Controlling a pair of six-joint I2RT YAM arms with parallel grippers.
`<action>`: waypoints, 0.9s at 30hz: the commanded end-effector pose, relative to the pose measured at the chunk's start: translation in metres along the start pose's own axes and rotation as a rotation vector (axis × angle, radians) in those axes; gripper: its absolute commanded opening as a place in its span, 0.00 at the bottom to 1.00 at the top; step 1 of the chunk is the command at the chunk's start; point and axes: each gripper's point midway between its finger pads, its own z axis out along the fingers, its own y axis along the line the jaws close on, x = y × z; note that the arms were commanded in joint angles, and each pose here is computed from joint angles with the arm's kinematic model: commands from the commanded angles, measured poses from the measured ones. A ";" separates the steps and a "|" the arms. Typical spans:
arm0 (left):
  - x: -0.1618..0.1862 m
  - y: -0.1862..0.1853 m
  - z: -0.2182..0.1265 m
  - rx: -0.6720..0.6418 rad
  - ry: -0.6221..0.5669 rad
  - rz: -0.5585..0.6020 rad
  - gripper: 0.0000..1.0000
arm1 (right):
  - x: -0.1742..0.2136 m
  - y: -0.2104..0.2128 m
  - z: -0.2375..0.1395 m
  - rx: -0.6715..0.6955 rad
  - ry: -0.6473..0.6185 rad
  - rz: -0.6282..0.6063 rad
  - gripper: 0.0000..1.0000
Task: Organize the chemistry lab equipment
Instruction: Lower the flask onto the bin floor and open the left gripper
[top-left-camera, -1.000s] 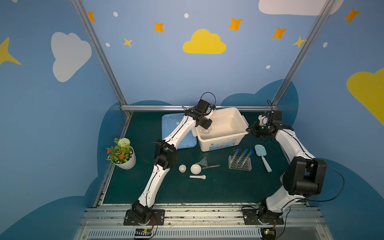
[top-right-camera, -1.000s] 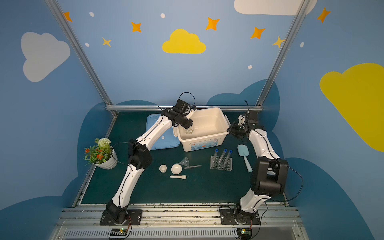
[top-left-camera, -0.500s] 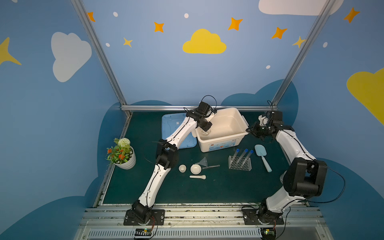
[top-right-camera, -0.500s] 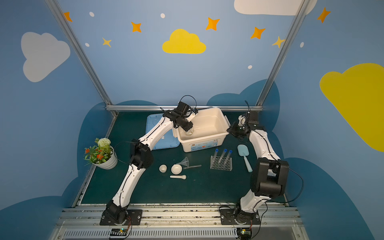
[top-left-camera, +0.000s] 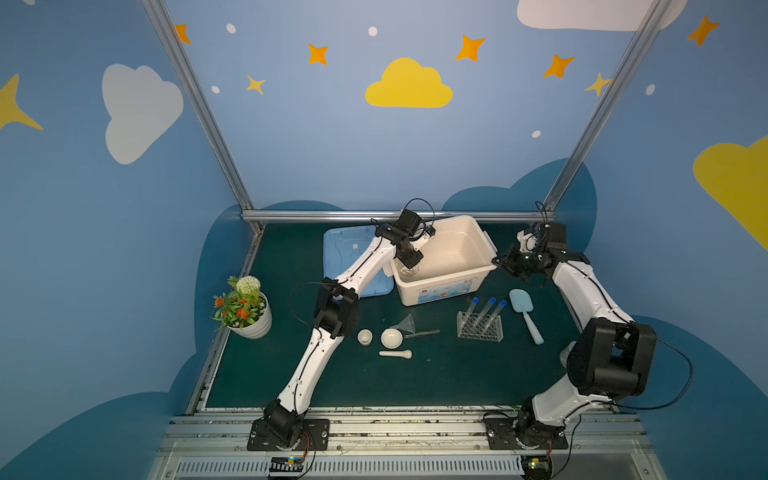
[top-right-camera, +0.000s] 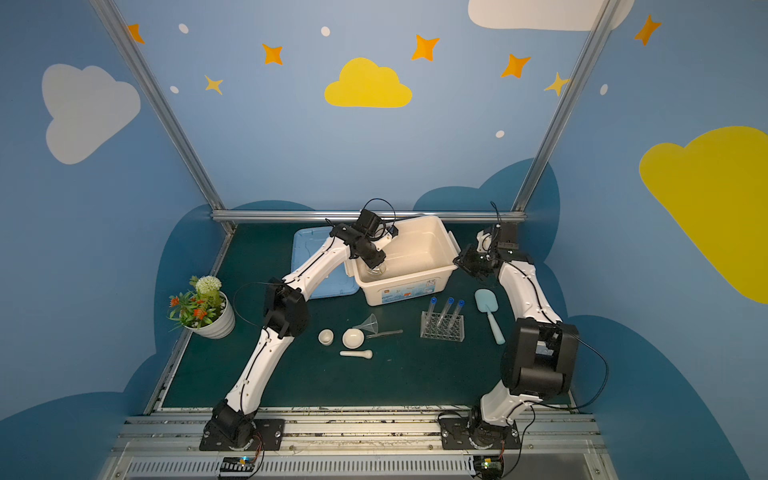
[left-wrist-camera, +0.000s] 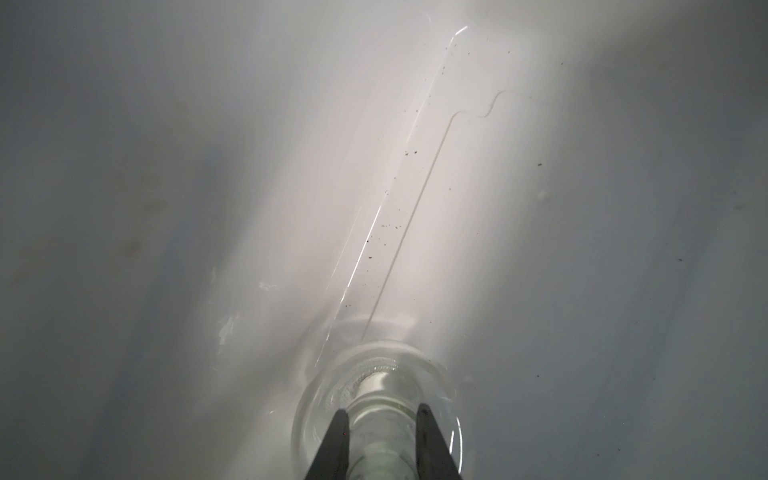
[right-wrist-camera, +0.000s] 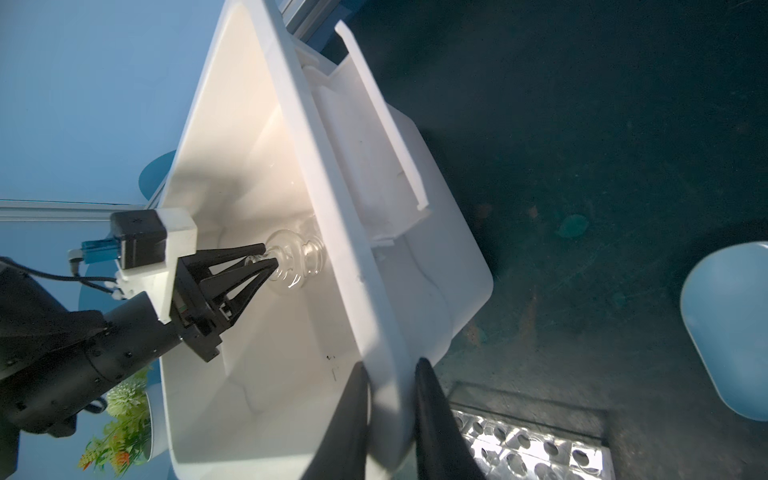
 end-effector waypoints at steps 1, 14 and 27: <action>-0.002 0.001 -0.001 0.002 -0.006 0.005 0.15 | 0.000 0.005 -0.008 -0.017 -0.013 -0.035 0.19; -0.007 0.005 -0.005 -0.021 -0.019 -0.023 0.42 | 0.001 0.001 -0.007 -0.016 -0.008 -0.017 0.19; -0.038 0.000 -0.035 -0.103 -0.093 -0.007 0.86 | 0.001 0.003 -0.009 -0.034 -0.012 -0.014 0.25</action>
